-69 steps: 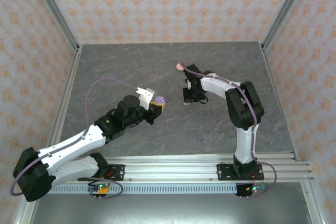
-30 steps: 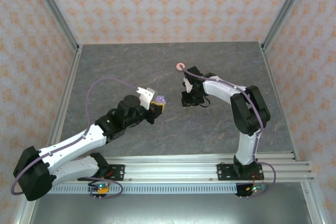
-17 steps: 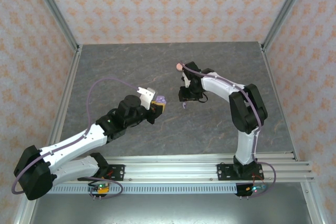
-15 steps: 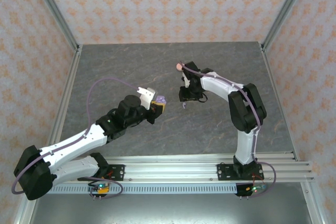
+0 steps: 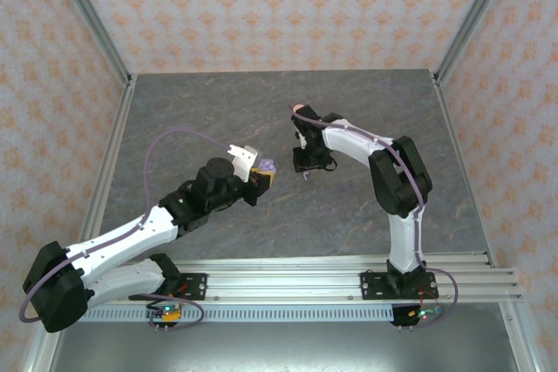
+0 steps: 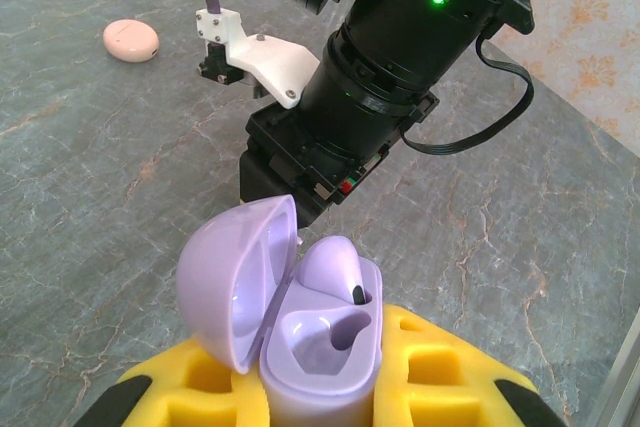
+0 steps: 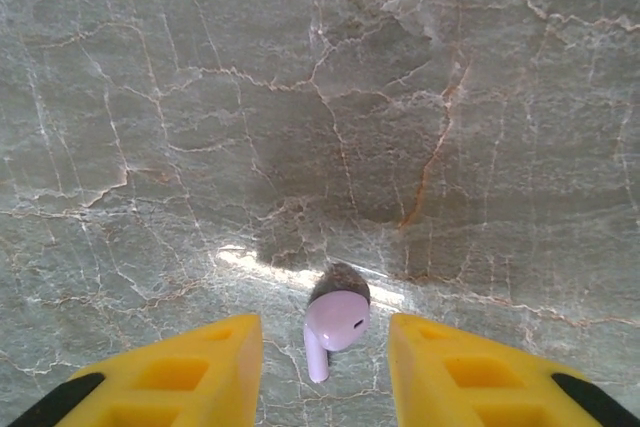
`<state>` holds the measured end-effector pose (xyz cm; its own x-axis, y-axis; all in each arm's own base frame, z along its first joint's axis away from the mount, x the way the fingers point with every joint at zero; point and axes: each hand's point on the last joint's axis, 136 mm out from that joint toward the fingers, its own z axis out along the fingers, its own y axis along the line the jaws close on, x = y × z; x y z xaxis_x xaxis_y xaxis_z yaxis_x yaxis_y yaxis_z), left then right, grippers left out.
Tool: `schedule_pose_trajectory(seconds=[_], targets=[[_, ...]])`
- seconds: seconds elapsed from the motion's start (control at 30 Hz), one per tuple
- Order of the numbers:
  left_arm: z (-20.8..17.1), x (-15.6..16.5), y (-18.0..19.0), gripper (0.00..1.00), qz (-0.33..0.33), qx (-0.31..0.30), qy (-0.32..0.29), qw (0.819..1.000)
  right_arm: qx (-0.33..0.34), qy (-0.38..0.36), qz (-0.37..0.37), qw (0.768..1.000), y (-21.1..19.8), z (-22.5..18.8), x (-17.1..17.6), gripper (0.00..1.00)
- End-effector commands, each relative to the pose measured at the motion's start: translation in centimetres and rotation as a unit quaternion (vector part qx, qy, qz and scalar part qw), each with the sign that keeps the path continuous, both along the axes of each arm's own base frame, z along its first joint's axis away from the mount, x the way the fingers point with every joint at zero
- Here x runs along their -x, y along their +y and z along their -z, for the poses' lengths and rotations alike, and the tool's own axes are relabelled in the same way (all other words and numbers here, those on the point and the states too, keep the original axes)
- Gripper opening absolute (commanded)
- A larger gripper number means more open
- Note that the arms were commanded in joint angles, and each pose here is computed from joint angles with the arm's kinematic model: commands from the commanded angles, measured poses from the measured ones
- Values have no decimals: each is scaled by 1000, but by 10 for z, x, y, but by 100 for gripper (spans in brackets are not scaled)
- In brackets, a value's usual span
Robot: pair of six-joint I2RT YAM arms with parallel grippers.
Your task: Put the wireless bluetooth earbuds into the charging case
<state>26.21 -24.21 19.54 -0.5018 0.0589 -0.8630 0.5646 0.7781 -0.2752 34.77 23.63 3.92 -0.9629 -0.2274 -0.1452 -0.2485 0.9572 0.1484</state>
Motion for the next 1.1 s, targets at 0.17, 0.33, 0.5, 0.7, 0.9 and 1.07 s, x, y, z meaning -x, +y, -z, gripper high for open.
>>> schedule_pose_trajectory(seconds=[0.17, 0.33, 0.5, 0.7, 0.9, 1.07], targets=[[-4, -2, 1, 1, -1, 0, -15, 1000, 20, 14, 6, 1000, -3, 9, -1, 36], [-4, -2, 1, 1, -1, 0, -15, 1000, 22, 16, 4, 1000, -2, 10, 0, 34], [-3, -1, 2, 1, -1, -1, -14, 1000, 33, 20, 1, 999, -2, 16, 3, 33], [-3, -1, 2, 1, -2, -1, -13, 1000, 50, 25, 2, 998, -4, 24, 5, 33], [-1, -1, 3, 1, -3, -4, -11, 1000, 62, 30, 11, 998, -8, 33, 5, 31], [2, 0, 2, 1, -1, -5, -8, 1000, 54, 36, 27, 998, -4, 40, 3, 27]])
